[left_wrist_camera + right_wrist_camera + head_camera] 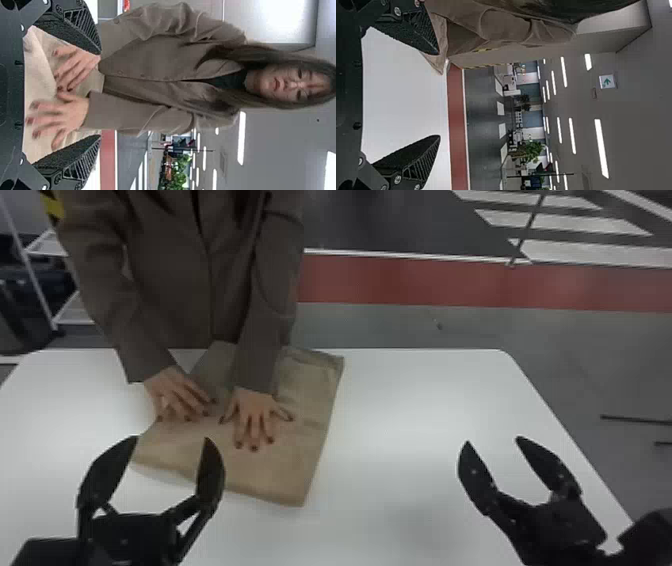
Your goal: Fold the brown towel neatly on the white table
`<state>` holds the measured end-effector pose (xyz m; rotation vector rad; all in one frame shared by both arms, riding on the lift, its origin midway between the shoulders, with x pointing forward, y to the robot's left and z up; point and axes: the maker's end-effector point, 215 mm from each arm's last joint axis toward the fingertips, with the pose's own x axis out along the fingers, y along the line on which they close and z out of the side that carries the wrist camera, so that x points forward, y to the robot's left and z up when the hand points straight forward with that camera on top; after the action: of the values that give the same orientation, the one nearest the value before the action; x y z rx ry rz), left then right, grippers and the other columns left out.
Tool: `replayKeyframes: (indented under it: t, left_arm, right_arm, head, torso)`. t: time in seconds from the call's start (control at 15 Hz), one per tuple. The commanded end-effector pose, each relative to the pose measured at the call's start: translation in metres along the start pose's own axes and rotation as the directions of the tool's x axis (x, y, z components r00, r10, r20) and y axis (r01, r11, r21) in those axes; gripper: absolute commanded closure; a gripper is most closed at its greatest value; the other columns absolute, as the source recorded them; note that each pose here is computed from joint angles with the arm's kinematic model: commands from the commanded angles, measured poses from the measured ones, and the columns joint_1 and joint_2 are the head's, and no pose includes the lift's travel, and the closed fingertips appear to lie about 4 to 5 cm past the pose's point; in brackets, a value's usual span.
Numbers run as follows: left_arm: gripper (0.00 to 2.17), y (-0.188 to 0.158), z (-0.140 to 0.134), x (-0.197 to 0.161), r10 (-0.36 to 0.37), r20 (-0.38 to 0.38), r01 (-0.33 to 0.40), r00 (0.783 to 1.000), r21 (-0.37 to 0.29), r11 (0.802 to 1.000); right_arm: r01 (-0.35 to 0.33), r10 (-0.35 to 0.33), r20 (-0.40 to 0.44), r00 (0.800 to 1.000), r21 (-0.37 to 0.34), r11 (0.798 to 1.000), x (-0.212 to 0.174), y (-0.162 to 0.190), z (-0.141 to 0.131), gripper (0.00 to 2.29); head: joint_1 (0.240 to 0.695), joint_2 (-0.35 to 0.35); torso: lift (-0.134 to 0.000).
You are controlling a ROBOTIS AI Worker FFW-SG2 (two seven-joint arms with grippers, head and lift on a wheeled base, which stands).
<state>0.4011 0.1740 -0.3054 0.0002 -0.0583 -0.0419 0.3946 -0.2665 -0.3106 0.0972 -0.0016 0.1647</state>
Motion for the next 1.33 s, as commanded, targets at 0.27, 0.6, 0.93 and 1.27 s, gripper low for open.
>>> replayKeyframes:
  t: [0.27,0.6,0.93,1.27]
  left_arm:
    - [0.14,0.0002,-0.0012,0.0001,0.003,-0.002,-0.003,1.000,0.000,1.000]
    - [0.14,0.0012,-0.0037,-0.0002,0.005,-0.006,-0.005,1.000,0.002,1.000]
    - [0.14,0.0015,-0.0035,-0.0003,0.008,-0.005,-0.008,1.000,0.000,1.000]
    - [0.14,0.0014,-0.0008,-0.0001,0.011,0.017,-0.010,1.000,-0.003,1.000]
  right_arm:
    - [0.000,0.000,-0.002,1.000,0.001,1.000,-0.0007,-0.0003,-0.0008,0.14]
    - [-0.011,0.011,0.004,1.000,0.003,1.000,-0.0007,0.0015,-0.0005,0.14]
    - [-0.009,0.009,0.002,1.000,0.007,1.000,-0.0002,0.0006,-0.0024,0.14]
    - [-0.008,0.008,0.004,1.000,0.007,1.000,0.0002,-0.0002,-0.0015,0.14]
  head:
    - [0.695,-0.133]
    - [0.695,-0.131]
    - [0.695,-0.129]
    - [0.695,-0.129]
  torso:
    - [-0.120]
    - [-0.120]
    - [-0.120]
    - [-0.120]
